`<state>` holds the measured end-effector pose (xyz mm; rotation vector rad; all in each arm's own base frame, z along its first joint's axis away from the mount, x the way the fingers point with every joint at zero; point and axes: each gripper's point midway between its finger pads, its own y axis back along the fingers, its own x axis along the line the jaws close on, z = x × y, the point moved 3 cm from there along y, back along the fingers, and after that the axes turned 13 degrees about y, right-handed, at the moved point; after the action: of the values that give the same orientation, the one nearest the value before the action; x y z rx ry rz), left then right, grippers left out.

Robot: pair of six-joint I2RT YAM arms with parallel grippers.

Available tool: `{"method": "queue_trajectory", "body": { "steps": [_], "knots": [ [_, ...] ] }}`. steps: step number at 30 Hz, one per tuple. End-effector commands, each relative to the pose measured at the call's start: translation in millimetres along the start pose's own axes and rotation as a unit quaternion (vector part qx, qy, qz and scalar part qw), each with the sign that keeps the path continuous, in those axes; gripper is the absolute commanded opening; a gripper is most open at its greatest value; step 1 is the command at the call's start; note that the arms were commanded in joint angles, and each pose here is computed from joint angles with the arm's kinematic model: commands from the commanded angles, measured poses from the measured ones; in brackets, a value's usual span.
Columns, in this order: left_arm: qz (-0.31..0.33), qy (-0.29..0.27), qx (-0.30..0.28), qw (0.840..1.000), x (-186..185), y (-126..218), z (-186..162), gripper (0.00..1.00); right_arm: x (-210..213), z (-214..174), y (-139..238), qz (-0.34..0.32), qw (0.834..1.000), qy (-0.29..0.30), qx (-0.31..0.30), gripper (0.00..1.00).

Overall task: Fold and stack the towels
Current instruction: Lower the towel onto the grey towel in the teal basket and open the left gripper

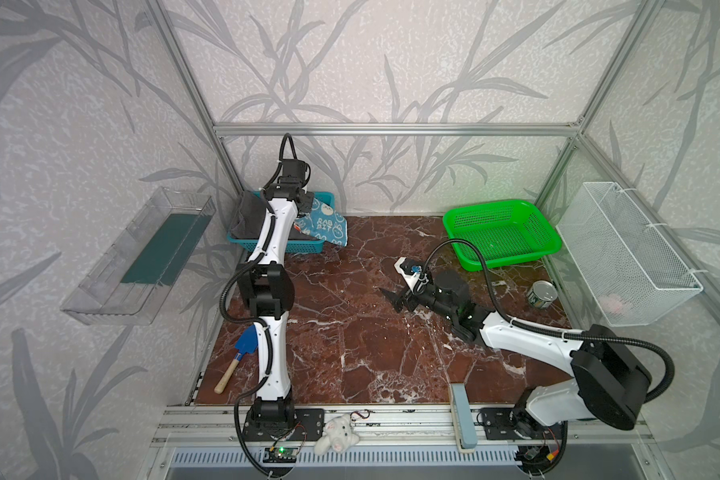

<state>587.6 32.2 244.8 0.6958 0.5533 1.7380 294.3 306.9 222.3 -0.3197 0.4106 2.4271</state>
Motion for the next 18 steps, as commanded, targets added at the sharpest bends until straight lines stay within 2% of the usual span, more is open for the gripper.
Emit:
{"method": "queue_trajectory", "body": {
  "steps": [1,7,14,18],
  "knots": [
    [0.042,-0.028,-0.005,0.999,16,-18,-1,0.0,-1,10,-7,0.002,1.0,0.001,-0.011,0.99],
    [0.066,-0.026,-0.006,0.997,34,-45,-6,0.0,-2,12,-13,0.004,1.0,0.005,-0.008,0.99],
    [0.1,-0.06,0.006,0.993,52,-73,-18,0.0,-5,10,-13,-0.004,1.0,0.006,0.001,0.99],
    [0.095,-0.046,0.006,0.994,60,-85,-23,0.0,-5,10,-14,-0.004,1.0,0.005,0.004,0.99]
  ]
}}
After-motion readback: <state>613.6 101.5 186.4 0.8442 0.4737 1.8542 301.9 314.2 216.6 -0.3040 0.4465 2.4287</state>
